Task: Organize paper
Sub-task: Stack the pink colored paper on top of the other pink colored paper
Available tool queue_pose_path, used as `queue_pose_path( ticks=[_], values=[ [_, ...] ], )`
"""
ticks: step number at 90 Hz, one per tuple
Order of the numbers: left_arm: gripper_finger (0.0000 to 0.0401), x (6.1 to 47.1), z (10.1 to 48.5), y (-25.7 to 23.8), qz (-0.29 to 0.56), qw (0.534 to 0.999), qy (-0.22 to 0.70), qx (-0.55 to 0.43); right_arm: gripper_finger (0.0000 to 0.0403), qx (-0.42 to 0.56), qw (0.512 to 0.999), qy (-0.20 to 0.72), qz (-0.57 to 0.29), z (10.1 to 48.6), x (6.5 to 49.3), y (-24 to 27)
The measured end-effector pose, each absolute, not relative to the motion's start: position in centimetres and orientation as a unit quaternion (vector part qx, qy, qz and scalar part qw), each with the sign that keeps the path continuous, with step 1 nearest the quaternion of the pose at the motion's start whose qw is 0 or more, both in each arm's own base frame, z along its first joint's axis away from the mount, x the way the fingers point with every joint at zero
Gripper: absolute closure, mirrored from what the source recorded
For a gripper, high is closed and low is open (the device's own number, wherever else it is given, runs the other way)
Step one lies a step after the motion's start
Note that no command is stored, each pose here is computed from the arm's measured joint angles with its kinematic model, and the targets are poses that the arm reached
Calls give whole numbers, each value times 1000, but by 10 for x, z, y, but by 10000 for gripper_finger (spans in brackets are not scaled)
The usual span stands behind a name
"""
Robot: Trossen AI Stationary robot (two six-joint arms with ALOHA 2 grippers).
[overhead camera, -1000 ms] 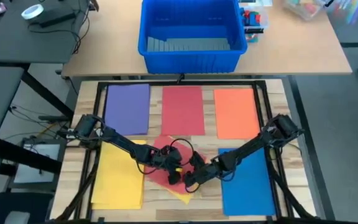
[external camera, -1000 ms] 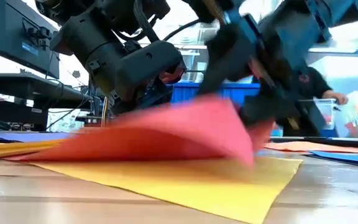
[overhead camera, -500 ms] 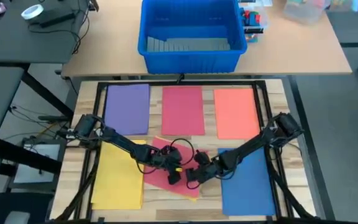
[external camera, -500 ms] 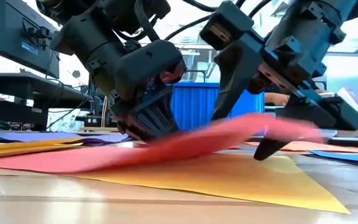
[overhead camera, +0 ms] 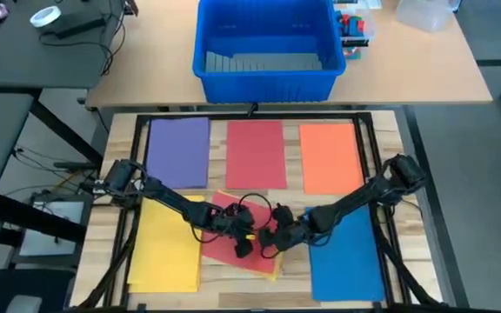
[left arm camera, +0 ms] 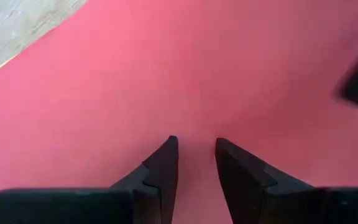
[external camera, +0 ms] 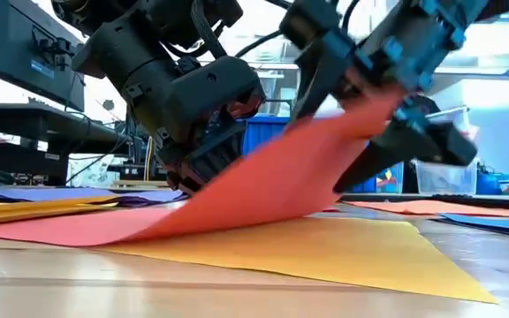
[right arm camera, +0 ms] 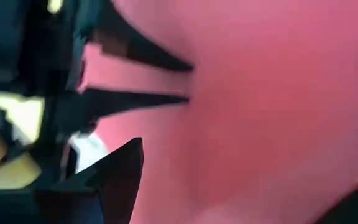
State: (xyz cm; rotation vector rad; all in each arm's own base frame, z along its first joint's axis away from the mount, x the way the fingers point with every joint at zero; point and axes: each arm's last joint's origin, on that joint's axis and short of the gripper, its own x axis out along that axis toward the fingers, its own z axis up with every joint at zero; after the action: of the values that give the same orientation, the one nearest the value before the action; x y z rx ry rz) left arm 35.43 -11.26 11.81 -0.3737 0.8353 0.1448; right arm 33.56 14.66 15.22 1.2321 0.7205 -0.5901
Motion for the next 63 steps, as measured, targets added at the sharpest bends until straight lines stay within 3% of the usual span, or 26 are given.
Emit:
queue_pose_path(
  ticks=[15, 33, 49, 63],
  values=[
    [308, 355, 118, -112, 71, 894, 403, -181, 188, 552, 719, 342, -249, 140, 343, 146],
    [308, 352, 139, -106, 41, 903, 396, -160, 378, 472, 755, 400, -218, 147, 335, 143],
    [308, 334, 201, -90, 30, 911, 393, -119, 400, 405, 786, 434, -174, 190, 319, 119],
    [308, 302, 267, -58, 48, 906, 413, -84, 402, 325, 829, 431, -147, 239, 301, 62]
  ],
)
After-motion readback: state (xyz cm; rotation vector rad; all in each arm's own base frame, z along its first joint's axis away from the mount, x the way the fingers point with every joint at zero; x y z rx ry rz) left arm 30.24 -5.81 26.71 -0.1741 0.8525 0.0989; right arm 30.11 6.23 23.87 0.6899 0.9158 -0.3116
